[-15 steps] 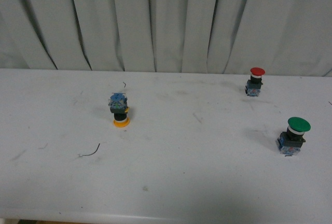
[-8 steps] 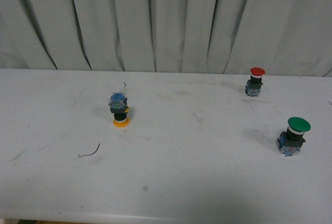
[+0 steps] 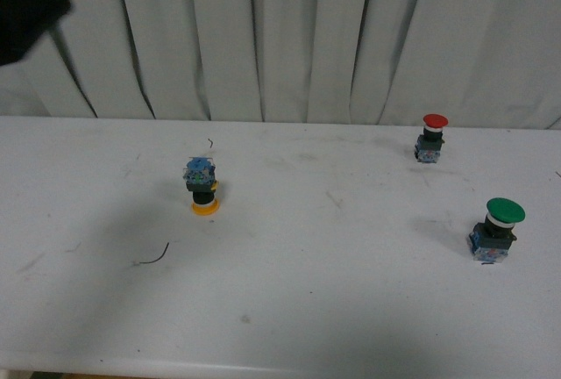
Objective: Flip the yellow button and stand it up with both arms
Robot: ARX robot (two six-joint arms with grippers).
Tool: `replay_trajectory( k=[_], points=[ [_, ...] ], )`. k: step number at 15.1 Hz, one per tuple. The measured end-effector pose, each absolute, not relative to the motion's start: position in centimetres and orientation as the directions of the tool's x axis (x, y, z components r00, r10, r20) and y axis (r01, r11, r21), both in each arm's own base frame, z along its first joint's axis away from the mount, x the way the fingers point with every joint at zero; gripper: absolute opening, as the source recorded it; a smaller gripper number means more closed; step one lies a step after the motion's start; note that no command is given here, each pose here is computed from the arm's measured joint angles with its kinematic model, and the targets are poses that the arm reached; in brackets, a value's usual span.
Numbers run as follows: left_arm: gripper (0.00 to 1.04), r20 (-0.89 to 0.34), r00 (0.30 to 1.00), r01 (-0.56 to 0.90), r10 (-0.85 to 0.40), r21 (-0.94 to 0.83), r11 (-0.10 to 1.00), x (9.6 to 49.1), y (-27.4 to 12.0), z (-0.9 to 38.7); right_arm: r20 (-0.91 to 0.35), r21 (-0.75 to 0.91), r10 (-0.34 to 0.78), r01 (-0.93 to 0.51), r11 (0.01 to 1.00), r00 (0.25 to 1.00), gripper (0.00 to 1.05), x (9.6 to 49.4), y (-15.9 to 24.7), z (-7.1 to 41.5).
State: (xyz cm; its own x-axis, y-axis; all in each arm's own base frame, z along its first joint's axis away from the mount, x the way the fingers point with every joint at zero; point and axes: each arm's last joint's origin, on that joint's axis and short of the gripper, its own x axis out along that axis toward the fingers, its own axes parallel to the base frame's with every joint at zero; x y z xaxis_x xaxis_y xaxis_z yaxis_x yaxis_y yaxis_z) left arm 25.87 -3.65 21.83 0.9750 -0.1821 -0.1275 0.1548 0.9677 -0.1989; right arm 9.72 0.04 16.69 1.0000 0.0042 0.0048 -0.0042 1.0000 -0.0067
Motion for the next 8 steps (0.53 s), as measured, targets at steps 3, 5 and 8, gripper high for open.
replay_trajectory(
  k=[3,5,8],
  points=[
    [0.98,-0.348,0.917,0.169,-0.195,-0.104,0.98,34.6,-6.9,18.6,0.004,-0.007,0.005,-0.005,1.0,1.0,0.98,9.7,0.0,16.7],
    [0.98,-0.437,0.884,0.164,-0.17,-0.05,0.985,39.3,-8.1,17.1,0.005,-0.007,0.005,-0.005,1.0,1.0,0.98,9.7,0.0,16.7],
    [0.98,-0.501,0.852,0.174,-0.153,-0.006,0.985,42.9,-8.7,16.4,0.005,-0.007,0.005,-0.005,1.0,1.0,0.98,9.7,0.0,16.7]
  ],
)
